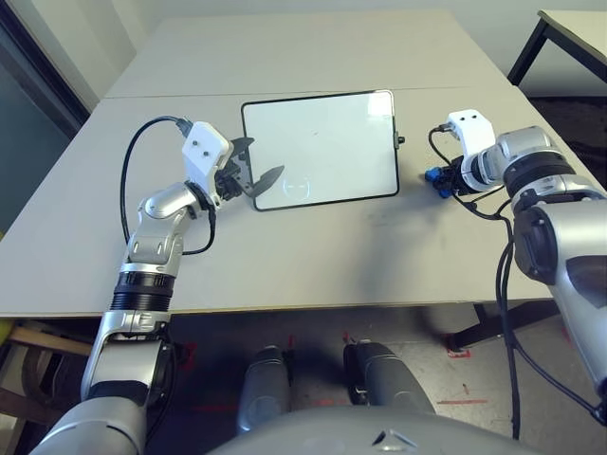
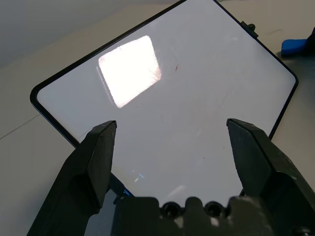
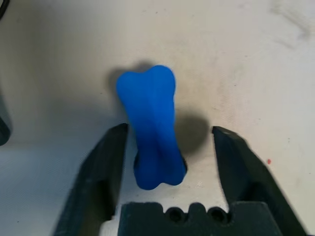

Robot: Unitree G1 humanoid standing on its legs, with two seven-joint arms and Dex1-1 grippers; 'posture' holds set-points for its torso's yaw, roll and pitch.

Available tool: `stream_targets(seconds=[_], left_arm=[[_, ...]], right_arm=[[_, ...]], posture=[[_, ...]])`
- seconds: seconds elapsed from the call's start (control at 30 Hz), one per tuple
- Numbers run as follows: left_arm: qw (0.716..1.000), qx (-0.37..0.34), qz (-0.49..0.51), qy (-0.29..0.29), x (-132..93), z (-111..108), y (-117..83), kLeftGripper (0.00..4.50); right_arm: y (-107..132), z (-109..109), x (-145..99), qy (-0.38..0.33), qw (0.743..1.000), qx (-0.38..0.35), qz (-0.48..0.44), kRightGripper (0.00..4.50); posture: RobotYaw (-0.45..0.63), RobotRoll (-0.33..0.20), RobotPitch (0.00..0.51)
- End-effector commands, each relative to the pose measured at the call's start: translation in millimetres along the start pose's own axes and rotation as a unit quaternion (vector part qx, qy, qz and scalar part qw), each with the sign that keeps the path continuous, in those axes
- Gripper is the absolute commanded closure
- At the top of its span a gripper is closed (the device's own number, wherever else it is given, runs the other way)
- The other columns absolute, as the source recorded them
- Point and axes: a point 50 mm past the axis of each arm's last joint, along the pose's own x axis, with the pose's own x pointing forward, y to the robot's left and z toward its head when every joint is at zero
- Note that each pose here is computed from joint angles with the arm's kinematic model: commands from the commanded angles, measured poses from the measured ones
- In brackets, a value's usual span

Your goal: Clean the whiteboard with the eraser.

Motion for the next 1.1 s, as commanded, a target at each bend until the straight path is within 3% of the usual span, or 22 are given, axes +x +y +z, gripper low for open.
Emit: stream_targets(seconds=[0.03, 0.23, 0.53, 0.73, 0.93, 1.1], left_arm=[[1.000, 0.003, 0.017, -0.007, -6, 8, 11, 0.00], [0.994, -0.018, 0.104, -0.038, -28, 22, 37, 0.00], [0.960, -0.063, 0.272, -0.038, -79, 19, 80, 0.00], [0.929, -0.102, 0.355, -0.029, -105, 4, 101, 0.00], [0.909, -0.142, 0.391, -0.023, -115, -16, 106, 0.00], [0.902, -0.164, 0.400, -0.024, -117, -24, 110, 0.00]], right_arm=[[-6, 19, -9, -0.077, 0.997, 0.002, 0.005, 0.03], [-18, 34, -21, -0.206, 0.978, -0.001, 0.043, 0.03], [-51, 10, -22, -0.378, 0.925, 0.024, 0.014, 0.03], [-68, -21, -19, -0.435, 0.898, 0.067, -0.003, 0.03], [-78, -51, -13, -0.443, 0.893, 0.069, -0.029, 0.03], [-79, -54, -13, -0.456, 0.886, 0.080, -0.037, 0.03]], posture=[[-0.13, 0.000, 0.050], [-0.11, 0.000, 0.070], [-0.10, 0.000, 0.093], [-0.11, 0.000, 0.095], [-0.13, 0.000, 0.079], [-0.13, 0.000, 0.071]])
